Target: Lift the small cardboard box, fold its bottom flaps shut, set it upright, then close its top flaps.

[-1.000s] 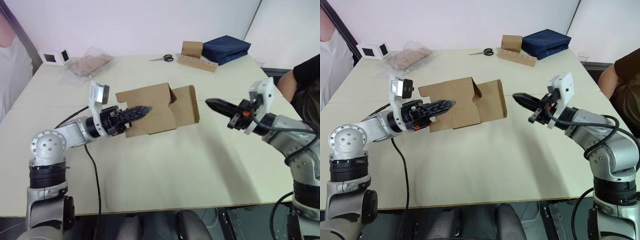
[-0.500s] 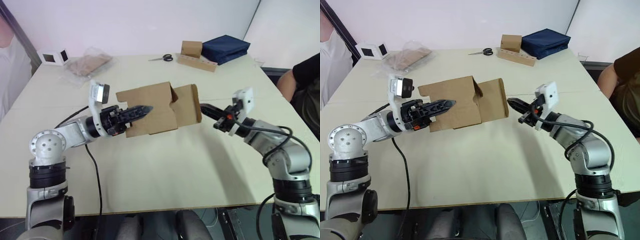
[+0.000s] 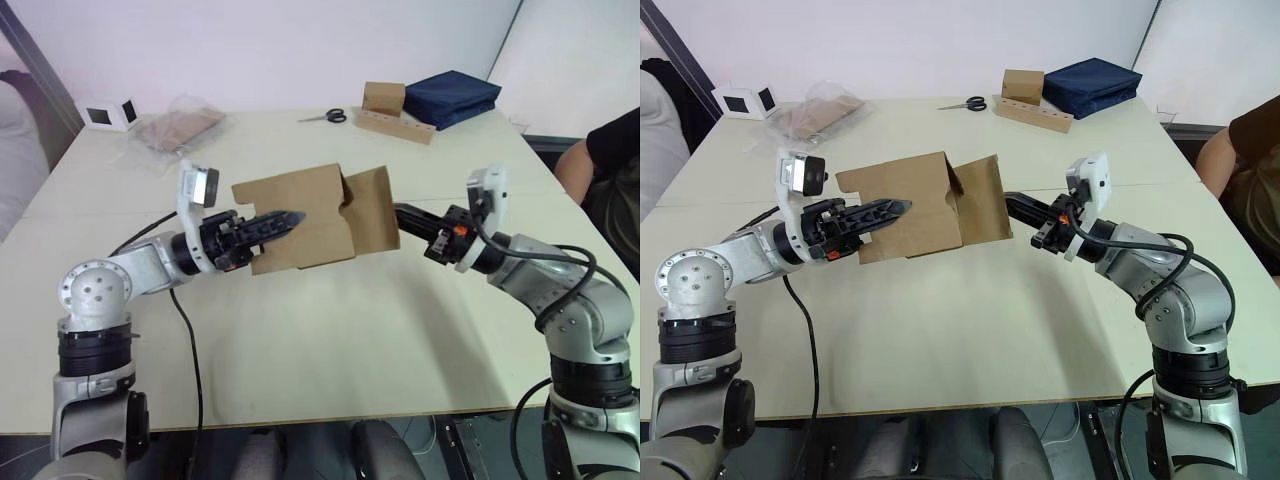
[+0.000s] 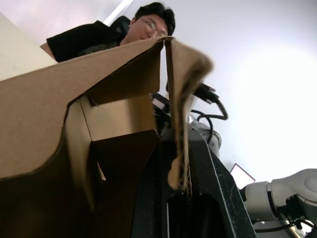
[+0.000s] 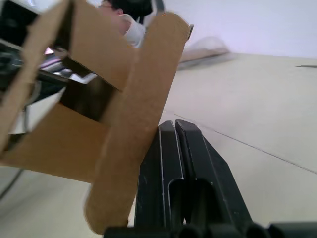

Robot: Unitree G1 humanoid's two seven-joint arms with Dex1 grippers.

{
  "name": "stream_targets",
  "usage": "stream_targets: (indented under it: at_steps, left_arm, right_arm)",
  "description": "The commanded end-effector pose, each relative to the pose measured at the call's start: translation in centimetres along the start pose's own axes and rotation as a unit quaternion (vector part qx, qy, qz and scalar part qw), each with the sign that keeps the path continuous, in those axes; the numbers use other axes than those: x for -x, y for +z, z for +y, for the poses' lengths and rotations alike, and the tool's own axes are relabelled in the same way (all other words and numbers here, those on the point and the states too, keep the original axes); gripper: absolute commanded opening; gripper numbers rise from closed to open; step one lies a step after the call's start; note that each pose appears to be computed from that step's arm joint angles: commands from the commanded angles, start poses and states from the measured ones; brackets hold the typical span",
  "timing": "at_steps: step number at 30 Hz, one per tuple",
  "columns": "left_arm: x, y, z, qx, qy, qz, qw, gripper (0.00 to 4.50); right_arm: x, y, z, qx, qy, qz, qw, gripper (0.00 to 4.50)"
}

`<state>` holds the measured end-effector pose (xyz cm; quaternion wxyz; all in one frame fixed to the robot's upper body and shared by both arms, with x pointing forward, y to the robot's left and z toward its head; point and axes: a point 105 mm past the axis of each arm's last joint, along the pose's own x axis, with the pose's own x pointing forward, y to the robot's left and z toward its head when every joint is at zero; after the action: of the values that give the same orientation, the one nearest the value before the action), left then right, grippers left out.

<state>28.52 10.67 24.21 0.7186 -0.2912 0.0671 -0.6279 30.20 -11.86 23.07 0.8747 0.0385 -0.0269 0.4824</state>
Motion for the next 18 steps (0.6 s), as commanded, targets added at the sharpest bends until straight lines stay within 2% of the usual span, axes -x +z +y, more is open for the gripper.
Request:
stream_targets:
  at_steps: [1, 6, 9, 16, 18]
  left_arm:
    - [-0.3, 0.7, -0.7, -0.021, -0.013, -0.007, 1.000, 0.04]
    - [-0.4, 0.7, -0.8, -0.022, -0.016, -0.006, 1.000, 0.04]
    - [-0.4, 0.7, -0.9, -0.023, -0.017, -0.005, 1.000, 0.00]
    - [-0.4, 0.7, -1.0, -0.024, -0.017, -0.002, 1.000, 0.00]
    - [-0.4, 0.8, -1.0, -0.025, -0.016, -0.002, 1.000, 0.00]
  right_arm:
    - [-0.1, 0.8, 1.9, -0.009, 0.036, -0.011, 0.999, 0.00]
    - [-0.1, 0.8, 2.7, -0.045, 0.056, -0.019, 0.997, 0.00]
    - [-0.1, 0.8, 2.8, -0.058, 0.058, -0.022, 0.996, 0.63]
    - [-0.1, 0.8, 2.9, -0.097, 0.066, -0.035, 0.993, 3.21]
    - [-0.1, 0.9, 2.9, -0.117, 0.073, -0.043, 0.989, 3.21]
